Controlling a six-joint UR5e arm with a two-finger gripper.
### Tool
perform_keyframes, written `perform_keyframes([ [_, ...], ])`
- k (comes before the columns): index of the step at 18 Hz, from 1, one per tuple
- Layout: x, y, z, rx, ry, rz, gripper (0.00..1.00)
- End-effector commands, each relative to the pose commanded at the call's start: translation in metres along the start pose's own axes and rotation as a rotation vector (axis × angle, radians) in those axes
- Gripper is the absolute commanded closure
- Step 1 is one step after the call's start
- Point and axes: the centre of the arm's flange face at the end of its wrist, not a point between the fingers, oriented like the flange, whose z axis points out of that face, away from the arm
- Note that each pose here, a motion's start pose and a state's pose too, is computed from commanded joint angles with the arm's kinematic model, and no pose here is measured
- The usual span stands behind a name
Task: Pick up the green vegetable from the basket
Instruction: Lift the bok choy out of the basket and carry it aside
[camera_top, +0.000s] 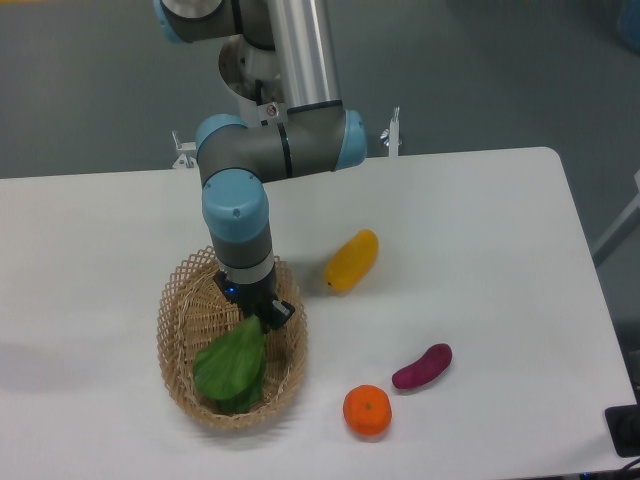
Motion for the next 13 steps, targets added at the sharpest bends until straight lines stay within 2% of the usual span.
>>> perform_keyframes([
  [8,-0.021,-0.008,-0.047,0.063,-0.065,0.0,0.6],
  [13,-0.052,-0.002,-0.084,0.135,-0.092,-0.042,0.6],
])
